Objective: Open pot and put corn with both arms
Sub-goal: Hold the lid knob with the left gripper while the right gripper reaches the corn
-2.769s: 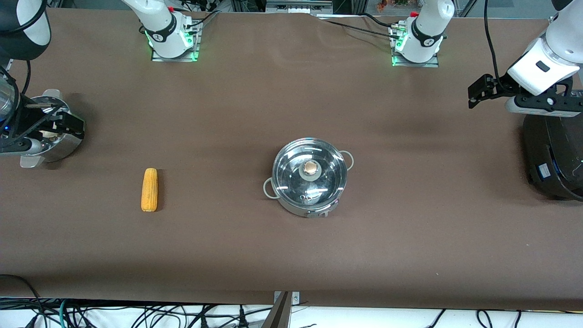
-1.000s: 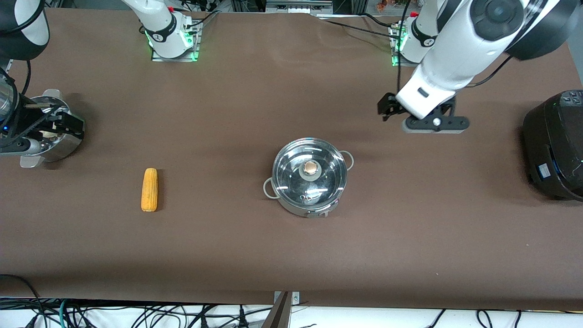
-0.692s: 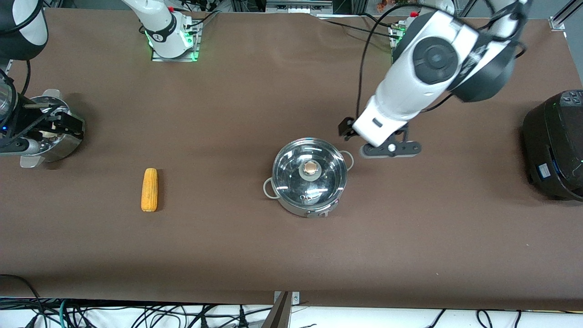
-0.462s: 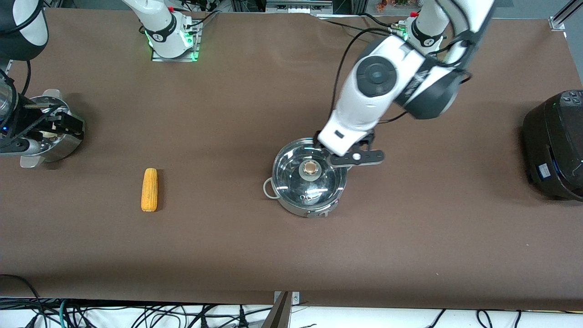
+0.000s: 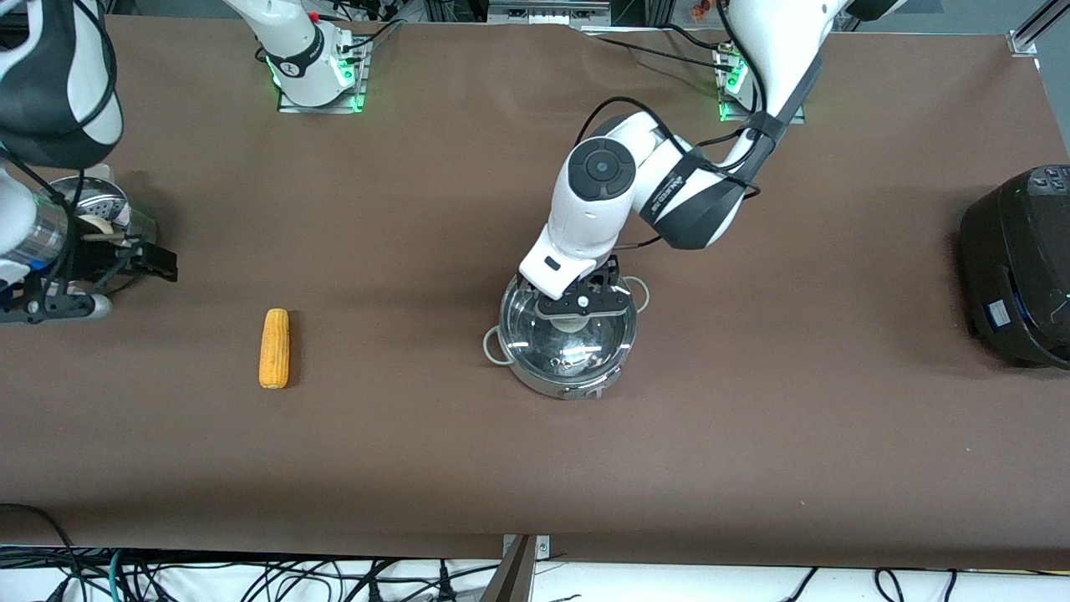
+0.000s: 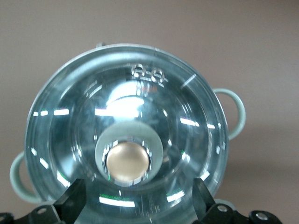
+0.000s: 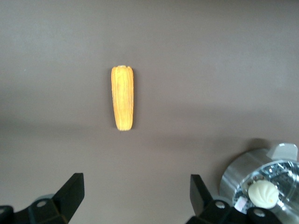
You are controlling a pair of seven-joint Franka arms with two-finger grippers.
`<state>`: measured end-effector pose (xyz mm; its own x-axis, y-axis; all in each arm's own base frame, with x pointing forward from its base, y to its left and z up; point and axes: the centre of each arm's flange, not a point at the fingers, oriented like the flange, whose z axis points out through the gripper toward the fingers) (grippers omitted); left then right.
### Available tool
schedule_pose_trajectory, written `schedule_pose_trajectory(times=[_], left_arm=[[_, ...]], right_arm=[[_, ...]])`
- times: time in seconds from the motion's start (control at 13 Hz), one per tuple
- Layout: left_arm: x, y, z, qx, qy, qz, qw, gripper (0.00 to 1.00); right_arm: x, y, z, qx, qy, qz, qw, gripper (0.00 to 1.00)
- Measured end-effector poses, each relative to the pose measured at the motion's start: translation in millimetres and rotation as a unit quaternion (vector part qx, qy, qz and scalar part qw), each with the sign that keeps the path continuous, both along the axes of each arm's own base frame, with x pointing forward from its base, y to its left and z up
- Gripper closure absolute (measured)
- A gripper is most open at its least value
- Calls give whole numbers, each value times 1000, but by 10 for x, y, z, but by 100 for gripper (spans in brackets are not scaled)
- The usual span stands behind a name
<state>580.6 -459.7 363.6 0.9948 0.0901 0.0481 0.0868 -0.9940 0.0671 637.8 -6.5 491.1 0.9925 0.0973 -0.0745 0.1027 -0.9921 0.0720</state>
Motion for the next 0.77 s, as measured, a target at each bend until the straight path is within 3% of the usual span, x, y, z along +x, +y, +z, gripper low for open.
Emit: schedule_pose_trajectory(times=[0.15, 0.38, 0.77], left_arm=[[0, -45, -158, 16, -11, -12, 1000, 1], [32, -31, -215, 34, -30, -24, 999, 12], [73, 10, -212, 48, -44, -29, 997, 19]], right_arm=[[112, 13, -287, 0, 5, 2, 1000, 0], [238, 63, -818, 2, 11, 8, 1000, 0], [168, 138, -1728, 16, 17, 10, 1000, 0]])
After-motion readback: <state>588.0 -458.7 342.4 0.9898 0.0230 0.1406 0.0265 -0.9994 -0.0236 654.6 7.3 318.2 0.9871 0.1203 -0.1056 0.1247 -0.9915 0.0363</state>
